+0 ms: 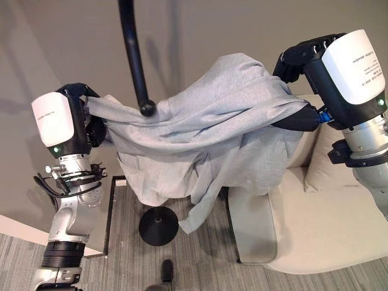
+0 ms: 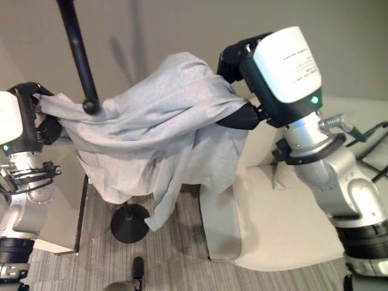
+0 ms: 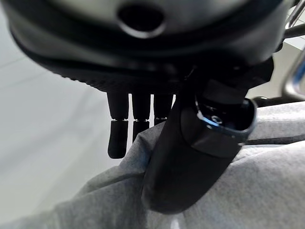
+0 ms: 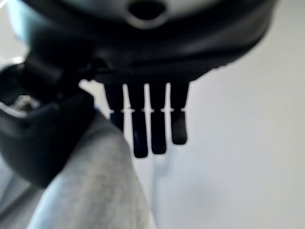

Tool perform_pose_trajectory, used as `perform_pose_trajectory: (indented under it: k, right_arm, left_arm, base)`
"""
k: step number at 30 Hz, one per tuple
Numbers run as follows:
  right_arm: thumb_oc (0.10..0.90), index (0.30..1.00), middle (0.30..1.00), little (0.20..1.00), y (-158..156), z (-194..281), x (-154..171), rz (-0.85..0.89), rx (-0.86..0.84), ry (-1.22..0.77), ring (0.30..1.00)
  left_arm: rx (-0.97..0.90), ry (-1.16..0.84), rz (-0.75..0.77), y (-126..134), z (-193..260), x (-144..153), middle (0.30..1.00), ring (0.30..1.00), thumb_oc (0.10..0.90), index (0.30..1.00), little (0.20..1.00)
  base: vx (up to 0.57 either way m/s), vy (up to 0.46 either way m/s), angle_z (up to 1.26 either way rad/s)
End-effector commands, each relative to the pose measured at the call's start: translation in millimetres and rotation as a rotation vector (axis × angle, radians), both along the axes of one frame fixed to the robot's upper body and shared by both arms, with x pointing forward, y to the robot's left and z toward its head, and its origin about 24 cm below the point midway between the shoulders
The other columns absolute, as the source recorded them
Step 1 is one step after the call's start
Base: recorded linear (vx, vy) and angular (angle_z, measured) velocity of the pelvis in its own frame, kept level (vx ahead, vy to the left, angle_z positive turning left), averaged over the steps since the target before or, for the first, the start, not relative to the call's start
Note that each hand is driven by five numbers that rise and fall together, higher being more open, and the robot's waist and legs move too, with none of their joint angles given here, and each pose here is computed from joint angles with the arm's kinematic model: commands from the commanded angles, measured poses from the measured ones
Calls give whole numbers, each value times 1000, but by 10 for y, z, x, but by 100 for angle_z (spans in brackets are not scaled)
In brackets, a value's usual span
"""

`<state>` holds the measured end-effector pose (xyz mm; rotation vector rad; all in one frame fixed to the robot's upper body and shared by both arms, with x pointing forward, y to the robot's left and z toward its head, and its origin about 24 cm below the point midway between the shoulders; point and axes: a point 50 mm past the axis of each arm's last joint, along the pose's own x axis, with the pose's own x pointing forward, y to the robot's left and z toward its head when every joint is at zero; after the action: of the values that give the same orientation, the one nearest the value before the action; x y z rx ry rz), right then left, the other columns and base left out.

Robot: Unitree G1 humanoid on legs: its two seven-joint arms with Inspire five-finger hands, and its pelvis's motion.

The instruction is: Hang the clothes on the sofa on the clothes rack.

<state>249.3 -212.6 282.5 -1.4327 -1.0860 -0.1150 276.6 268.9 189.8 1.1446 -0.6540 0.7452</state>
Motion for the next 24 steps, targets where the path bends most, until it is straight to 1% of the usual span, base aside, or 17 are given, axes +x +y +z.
perform_pose_trajectory:
  k: [1, 5, 9, 10, 11, 12, 13, 14, 18, 21, 24]
  right_arm:
    - [400, 300, 300, 300, -241, 392, -183, -59, 150, -262, 300]
    - [400, 300, 300, 300, -303, 395, -229, -84, 166, -291, 300]
    - [400, 300, 300, 300, -389, 408, -173, -98, 207, -272, 300]
    - [400, 300, 300, 300, -437, 423, -101, -99, 237, -243, 300]
    - [400, 300, 300, 300, -437, 428, -95, -98, 238, -244, 300]
    - [400, 300, 300, 300, -478, 418, -8, -109, 252, -190, 300]
    - [400, 300, 300, 300, -493, 429, 45, -110, 263, -171, 300]
    - [400, 300, 300, 300, -491, 444, 63, -107, 265, -172, 300]
    - [400, 300, 300, 300, -550, 468, 296, -130, 307, -67, 300]
    - [400, 300, 300, 300, -573, 551, 339, -144, 310, -70, 300]
    - [400, 300, 300, 300, -604, 623, 382, -148, 334, -66, 300]
  left_arm:
    - [135, -391, 106, 117, 715, -274, 300, 300, 400, 300, 300]
    - [174, -465, 183, 259, 900, -371, 300, 300, 400, 300, 300]
    - [205, -504, 235, 374, 1092, -373, 300, 300, 400, 300, 300]
    - [219, -492, 272, 466, 1181, -334, 300, 300, 400, 300, 300]
    - [219, -494, 273, 470, 1188, -329, 300, 300, 400, 300, 300]
    - [217, -454, 316, 585, 1247, -283, 300, 300, 400, 300, 300]
    - [214, -441, 331, 636, 1286, -251, 300, 300, 400, 300, 300]
    - [213, -444, 332, 645, 1304, -238, 300, 300, 400, 300, 300]
    - [215, -352, 363, 774, 1442, -88, 300, 300, 400, 300, 300]
    - [243, -342, 369, 778, 1541, -72, 300, 300, 400, 300, 300]
    - [266, -316, 414, 873, 1634, -100, 300, 300, 400, 300, 300]
  base:
    - [52, 92, 19]
    - [19, 70, 8]
    - [18, 73, 10]
    - [19, 60, 3]
    - [29, 71, -1]
    - [21, 40, -2]
    - [21, 40, -6]
    - [8, 24, -6]
    - [16, 35, -1]
    - [22, 30, -3]
    - [34, 37, -2]
